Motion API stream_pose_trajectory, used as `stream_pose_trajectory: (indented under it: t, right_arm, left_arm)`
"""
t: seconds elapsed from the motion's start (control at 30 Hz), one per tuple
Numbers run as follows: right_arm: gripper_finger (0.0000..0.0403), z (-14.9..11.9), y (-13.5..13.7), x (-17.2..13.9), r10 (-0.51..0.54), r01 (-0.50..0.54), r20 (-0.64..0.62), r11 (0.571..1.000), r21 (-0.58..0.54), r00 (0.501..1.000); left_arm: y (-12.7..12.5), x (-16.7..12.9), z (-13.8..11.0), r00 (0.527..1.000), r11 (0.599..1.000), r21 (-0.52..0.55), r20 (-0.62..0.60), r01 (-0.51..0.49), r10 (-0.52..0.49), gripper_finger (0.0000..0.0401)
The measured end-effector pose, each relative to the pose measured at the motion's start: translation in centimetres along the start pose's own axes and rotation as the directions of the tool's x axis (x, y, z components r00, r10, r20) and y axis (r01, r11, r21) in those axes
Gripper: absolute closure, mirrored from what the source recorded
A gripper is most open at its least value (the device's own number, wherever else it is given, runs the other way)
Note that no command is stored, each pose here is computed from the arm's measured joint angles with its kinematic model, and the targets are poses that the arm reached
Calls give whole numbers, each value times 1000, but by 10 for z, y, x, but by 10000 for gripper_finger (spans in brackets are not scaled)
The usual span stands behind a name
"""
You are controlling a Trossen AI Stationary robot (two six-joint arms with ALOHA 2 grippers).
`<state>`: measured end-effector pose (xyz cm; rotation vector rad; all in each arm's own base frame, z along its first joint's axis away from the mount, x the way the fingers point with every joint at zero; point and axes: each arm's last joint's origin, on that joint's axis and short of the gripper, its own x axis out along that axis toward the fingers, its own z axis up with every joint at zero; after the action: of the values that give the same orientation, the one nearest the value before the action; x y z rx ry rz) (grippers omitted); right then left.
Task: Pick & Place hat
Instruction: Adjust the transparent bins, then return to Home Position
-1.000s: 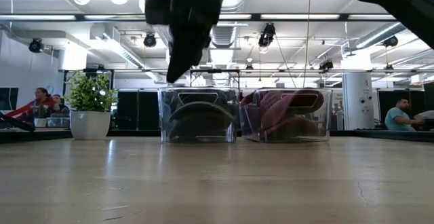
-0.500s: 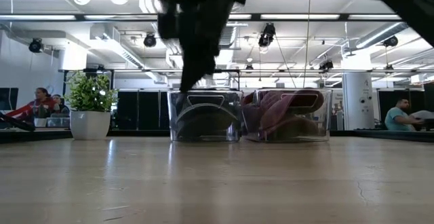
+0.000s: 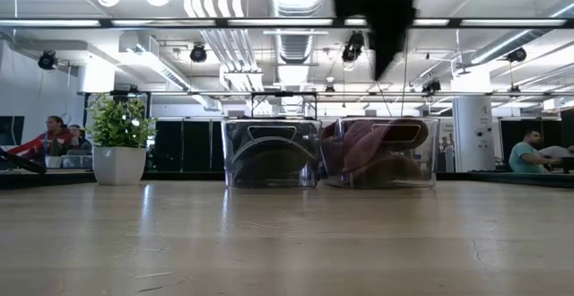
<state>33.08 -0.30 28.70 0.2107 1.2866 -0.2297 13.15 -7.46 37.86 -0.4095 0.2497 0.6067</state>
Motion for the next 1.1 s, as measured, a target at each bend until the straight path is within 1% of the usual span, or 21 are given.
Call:
stream_pose_trajectory:
  t: [0.1, 0.17, 0.23, 0.3, 0.4, 0.47, 0.57, 0.7, 0.77, 0.87, 0.93, 1.0, 1.1]
  right_arm:
    - [335, -40, -12, -3, -15, 22, -81, 996, 82, 997]
    - [335, -66, -22, -2, -43, 63, -165, 991, 115, 985]
    - [335, -89, -32, 7, -79, 117, -241, 982, 146, 967]
    - [335, -104, -43, 15, -118, 172, -257, 965, 199, 959]
    - [335, -120, -60, 26, -185, 248, -236, 929, 275, 954]
    - [335, -120, -69, 36, -179, 231, -180, 916, 330, 967]
    - [335, -114, -80, 43, -172, 193, -91, 906, 377, 981]
    - [335, -99, -87, 50, -171, 169, -28, 914, 368, 985]
    - [335, -90, -89, 49, -172, 164, -6, 924, 345, 985]
    - [335, -80, -89, 50, -175, 169, -7, 937, 305, 985]
    - [335, -78, -88, 48, -171, 173, -32, 942, 289, 985]
    - [335, -81, -84, 44, -161, 175, -72, 948, 267, 984]
    - [335, -93, -73, 35, -149, 177, -141, 961, 212, 979]
  left_arm:
    - [0, 0, 0, 1000, 1000, 0, 1, 0, 0, 199]
    - [0, 0, 0, 1000, 1000, 0, 2, -1, 1, 199]
    - [0, 0, 0, 1000, 1000, 0, 7, -3, 3, 199]
    - [0, 0, 0, 1000, 1000, 0, 9, -4, 4, 199]
    - [0, 0, 0, 1000, 1000, 0, 10, -5, 5, 199]
    - [0, 0, 0, 1000, 1000, 0, 10, -5, 5, 199]
    - [0, 0, 0, 1000, 1000, -18, 11, -6, 6, 199]
    - [0, 0, 0, 1000, 999, -42, 8, -4, 5, 199]
    - [0, 0, 0, 1000, 999, -45, -13, 5, -5, 199]
    - [-1, 1, -2, 998, 999, -49, -55, 21, -24, 199]
    - [-3, 1, -4, 996, 998, -55, -78, 28, -32, 199]
    - [-5, 2, -6, 994, 998, -60, -105, 32, -38, 199]
    - [-10, 6, -13, 990, 998, -50, -138, 29, -35, 199]
